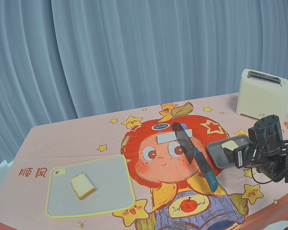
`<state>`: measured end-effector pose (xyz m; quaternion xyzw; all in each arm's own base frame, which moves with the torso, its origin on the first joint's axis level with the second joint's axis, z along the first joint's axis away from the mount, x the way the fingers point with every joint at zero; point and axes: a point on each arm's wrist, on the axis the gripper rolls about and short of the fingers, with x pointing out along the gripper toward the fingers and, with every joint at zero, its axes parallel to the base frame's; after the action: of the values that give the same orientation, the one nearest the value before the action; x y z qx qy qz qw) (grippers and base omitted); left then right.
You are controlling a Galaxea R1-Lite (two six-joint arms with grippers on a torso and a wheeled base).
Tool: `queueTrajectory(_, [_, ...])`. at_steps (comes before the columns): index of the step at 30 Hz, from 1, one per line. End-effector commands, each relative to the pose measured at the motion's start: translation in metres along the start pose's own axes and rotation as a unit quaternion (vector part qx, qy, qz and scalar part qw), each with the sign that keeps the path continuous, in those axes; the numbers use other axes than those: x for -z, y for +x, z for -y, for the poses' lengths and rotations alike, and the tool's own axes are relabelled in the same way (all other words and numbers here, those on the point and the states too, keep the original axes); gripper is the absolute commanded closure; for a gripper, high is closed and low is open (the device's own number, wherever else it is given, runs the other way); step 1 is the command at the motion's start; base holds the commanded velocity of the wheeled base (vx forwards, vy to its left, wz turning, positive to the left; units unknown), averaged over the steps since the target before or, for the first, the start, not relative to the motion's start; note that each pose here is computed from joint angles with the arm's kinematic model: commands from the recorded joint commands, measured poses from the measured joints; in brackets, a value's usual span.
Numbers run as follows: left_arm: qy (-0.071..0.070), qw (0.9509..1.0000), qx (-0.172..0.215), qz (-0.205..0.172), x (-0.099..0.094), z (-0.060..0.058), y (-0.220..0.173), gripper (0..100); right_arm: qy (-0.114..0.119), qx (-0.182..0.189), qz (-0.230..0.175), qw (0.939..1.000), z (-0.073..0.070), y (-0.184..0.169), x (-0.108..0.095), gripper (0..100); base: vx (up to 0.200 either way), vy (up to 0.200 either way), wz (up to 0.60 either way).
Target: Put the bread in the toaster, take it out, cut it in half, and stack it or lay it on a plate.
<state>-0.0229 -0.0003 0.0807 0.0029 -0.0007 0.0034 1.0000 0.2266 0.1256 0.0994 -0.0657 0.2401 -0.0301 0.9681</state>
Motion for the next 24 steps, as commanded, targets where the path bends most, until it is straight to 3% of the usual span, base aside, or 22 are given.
queueTrajectory(1, [0.000,1.0000,0.000,-0.001,0.005,0.000,0.000,100,0.001,-0.001,0.002,1.0000,0.000,0.000,-0.001,0,0.000,0.000,0.00])
queueTrajectory(24, [0.000,1.0000,0.000,-0.001,0.005,0.000,0.000,100,0.015,-0.002,0.023,0.9996,0.006,-0.008,-0.011,0,0.000,0.000,0.00])
